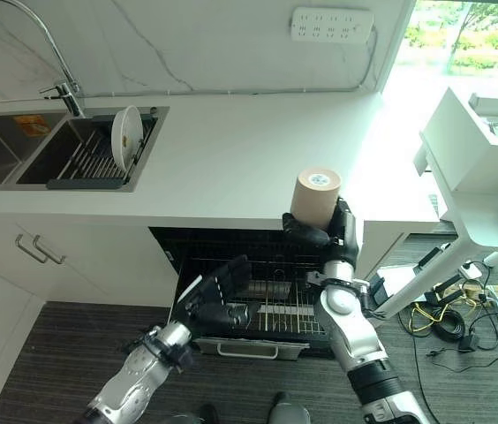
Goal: Place the dishes in the dishwasher.
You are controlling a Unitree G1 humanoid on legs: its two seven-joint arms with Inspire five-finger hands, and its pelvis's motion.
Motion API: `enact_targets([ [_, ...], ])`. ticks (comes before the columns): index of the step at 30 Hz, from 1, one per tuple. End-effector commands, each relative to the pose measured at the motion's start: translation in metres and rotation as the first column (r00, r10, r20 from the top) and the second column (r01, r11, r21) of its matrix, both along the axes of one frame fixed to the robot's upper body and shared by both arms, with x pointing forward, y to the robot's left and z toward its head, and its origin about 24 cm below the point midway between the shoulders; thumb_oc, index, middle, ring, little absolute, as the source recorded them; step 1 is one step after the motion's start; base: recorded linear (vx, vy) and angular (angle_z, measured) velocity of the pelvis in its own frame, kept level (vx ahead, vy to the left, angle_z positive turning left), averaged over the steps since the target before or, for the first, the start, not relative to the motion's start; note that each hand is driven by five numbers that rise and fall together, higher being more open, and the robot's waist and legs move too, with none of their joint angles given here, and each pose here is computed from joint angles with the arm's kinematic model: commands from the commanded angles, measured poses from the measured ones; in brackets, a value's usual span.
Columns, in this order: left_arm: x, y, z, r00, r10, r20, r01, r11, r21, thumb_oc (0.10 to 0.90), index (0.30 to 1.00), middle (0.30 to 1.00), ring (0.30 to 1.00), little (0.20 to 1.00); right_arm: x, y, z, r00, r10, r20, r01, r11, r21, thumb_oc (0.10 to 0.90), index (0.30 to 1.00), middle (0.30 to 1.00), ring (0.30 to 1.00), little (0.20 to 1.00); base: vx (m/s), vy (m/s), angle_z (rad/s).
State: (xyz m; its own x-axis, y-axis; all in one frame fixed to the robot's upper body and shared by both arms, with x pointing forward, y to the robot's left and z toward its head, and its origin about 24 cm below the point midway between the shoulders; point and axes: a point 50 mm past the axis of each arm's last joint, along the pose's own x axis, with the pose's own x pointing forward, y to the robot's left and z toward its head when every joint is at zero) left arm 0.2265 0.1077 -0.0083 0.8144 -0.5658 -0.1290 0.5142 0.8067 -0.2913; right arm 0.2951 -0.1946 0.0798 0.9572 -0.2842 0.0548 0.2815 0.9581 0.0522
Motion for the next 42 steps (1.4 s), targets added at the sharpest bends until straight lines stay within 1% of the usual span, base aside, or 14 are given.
enact_targets([
  [1,0.026,-0.004,0.057,0.967,-0.069,0.245,0.107,0.983,-0.149,0.800,0.900,0.900,0.900,0.900,0.006,0.021,0.060,0.935,0.176,0.308,-0.174,0.984,-0.036,0.400,0.300,0.300,0.300,0.300,0.00,0.000,0.00],
  [5,0.025,0.019,0.053,0.964,-0.095,0.246,0.110,0.993,-0.045,0.800,0.900,0.900,0.900,0.900,-0.001,0.015,0.045,0.940,0.237,0.245,-0.228,0.971,-0.066,0.400,0.300,0.300,0.300,0.300,0.01,0.006,0.01],
  [6,0.026,0.037,0.050,0.956,-0.102,0.275,0.077,0.992,0.102,0.800,0.900,0.900,0.900,0.900,-0.006,0.010,0.029,0.945,0.281,0.167,-0.278,0.960,-0.043,0.400,0.300,0.300,0.300,0.300,0.04,0.021,0.02],
  [7,0.025,0.043,0.049,0.950,-0.115,0.289,0.068,0.983,0.168,0.800,0.900,0.900,0.900,0.900,-0.008,0.008,0.022,0.947,0.293,0.134,-0.293,0.956,-0.022,0.400,0.300,0.300,0.300,0.300,0.04,0.013,0.00],
  [8,0.026,0.052,0.050,0.940,-0.155,0.304,0.067,0.958,0.280,0.800,0.900,0.900,0.900,0.900,-0.010,0.004,0.012,0.945,0.317,0.078,-0.317,0.948,-0.010,0.400,0.300,0.300,0.300,0.300,0.00,0.000,0.00],
  [10,0.027,0.060,0.051,0.926,-0.204,0.318,0.057,0.908,0.415,0.800,0.900,0.900,0.900,0.900,-0.013,0.002,0.002,0.938,0.346,0.025,-0.345,0.938,-0.017,0.400,0.300,0.300,0.300,0.300,0.00,0.000,0.00],
  [12,0.029,0.065,0.052,0.917,-0.234,0.322,0.050,0.870,0.490,0.800,0.900,0.900,0.900,0.900,-0.015,-0.001,-0.003,0.934,0.359,-0.004,-0.359,0.933,-0.022,0.400,0.300,0.300,0.300,0.300,0.00,0.000,0.00],
  [13,0.030,0.069,0.053,0.906,-0.283,0.314,0.055,0.816,0.575,0.800,0.900,0.900,0.900,0.900,-0.016,-0.003,-0.008,0.929,0.368,-0.035,-0.369,0.929,-0.026,0.400,0.300,0.300,0.300,0.300,0.03,0.001,0.00],
  [19,0.036,0.078,0.060,0.865,-0.434,0.251,0.096,0.634,0.767,0.800,0.900,0.900,0.900,0.900,-0.018,-0.014,-0.029,0.900,0.395,-0.185,-0.408,0.913,-0.032,0.400,0.300,0.300,0.300,0.300,0.04,-0.003,0.02],
  [23,0.038,0.077,0.064,0.835,-0.510,0.204,0.134,0.549,0.825,0.800,0.900,0.900,0.900,0.900,-0.014,-0.030,-0.043,0.887,0.353,-0.298,-0.375,0.927,-0.021,0.400,0.300,0.300,0.300,0.300,0.05,0.000,0.03],
  [29,0.043,0.073,0.071,0.797,-0.578,0.175,0.144,0.463,0.875,0.800,0.900,0.900,0.900,0.900,-0.004,-0.053,-0.047,0.861,0.308,-0.406,-0.354,0.934,-0.044,0.400,0.300,0.300,0.300,0.300,0.01,0.001,0.08],
  [32,0.044,0.070,0.072,0.786,-0.594,0.170,0.146,0.446,0.883,0.800,0.900,0.900,0.900,0.900,-0.004,-0.056,-0.055,0.838,0.302,-0.455,-0.360,0.932,-0.043,0.400,0.300,0.300,0.300,0.300,0.01,0.007,0.11],
  [39,0.045,0.056,0.070,0.760,-0.625,0.178,0.143,0.428,0.893,0.800,0.900,0.900,0.900,0.900,-0.003,-0.056,-0.073,0.801,0.248,-0.545,-0.384,0.911,-0.149,0.400,0.300,0.300,0.300,0.300,0.01,0.007,0.01],
  [42,0.045,0.055,0.071,0.759,-0.623,0.190,0.135,0.435,0.890,0.800,0.900,0.900,0.900,0.900,-0.007,-0.051,-0.081,0.780,0.275,-0.563,-0.410,0.903,-0.128,0.400,0.300,0.300,0.300,0.300,0.00,0.000,0.00],
])
